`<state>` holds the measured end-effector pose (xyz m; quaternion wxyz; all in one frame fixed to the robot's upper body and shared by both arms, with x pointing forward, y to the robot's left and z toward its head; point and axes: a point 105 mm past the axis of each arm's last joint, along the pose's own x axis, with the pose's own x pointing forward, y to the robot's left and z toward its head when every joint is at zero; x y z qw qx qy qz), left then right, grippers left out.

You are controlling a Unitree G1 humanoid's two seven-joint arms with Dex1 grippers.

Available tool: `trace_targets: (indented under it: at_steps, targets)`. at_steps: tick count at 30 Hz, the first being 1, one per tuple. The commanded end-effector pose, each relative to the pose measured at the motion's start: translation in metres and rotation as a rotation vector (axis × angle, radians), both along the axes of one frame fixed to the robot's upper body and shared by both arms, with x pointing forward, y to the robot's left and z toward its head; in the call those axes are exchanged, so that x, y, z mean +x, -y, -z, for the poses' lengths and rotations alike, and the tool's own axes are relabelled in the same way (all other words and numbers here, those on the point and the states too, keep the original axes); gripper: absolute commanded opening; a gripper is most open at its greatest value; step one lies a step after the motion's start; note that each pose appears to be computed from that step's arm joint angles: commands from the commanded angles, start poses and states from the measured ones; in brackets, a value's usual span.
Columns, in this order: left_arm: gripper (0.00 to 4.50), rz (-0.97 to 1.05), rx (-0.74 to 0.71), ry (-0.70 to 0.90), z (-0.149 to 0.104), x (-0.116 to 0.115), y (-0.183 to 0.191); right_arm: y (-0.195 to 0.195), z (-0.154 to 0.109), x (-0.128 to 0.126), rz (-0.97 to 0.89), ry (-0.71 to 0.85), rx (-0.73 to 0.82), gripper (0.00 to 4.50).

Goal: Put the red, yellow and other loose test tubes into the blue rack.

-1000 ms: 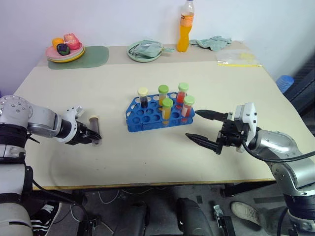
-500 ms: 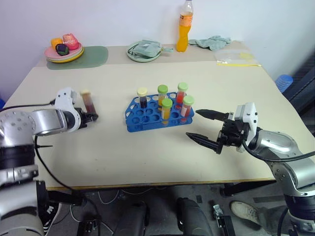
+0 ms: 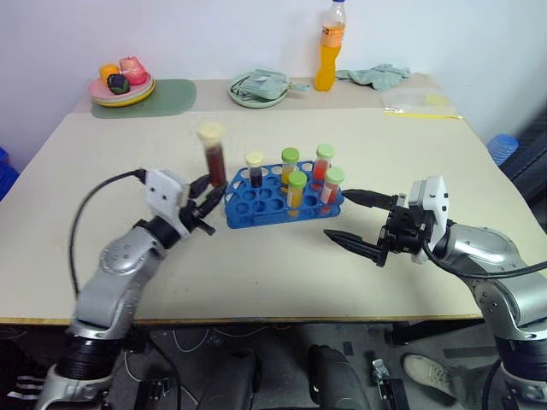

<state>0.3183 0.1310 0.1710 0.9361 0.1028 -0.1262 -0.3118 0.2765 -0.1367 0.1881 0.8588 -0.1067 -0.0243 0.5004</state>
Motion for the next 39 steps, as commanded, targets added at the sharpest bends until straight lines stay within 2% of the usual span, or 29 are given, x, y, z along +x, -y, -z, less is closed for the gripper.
trace_targets:
  at_steps: [1,14,23,30,34,39]
  targets:
    - [0.86,0.065,0.073,0.108,0.003,0.001,0.02,0.003,-0.011,-0.001,0.004,0.058,0.006,4.5]
    - [0.86,0.034,0.156,0.132,0.034,0.022,0.04,0.002,-0.013,-0.003,0.027,0.066,0.017,4.5]
    - [0.86,-0.011,0.169,0.109,0.042,0.03,0.04,0.0,-0.017,-0.001,0.03,0.072,0.02,4.5]
    - [0.86,0.025,0.093,0.036,0.051,0.024,0.048,0.003,-0.014,-0.001,0.037,0.076,0.022,4.5]
    - [0.86,0.005,-0.012,-0.046,0.053,0.026,0.042,0.003,-0.014,-0.002,0.038,0.083,0.02,4.5]
    - [0.86,0.045,0.001,-0.07,0.058,0.021,0.045,0.001,-0.016,-0.003,0.036,0.091,0.024,4.5]
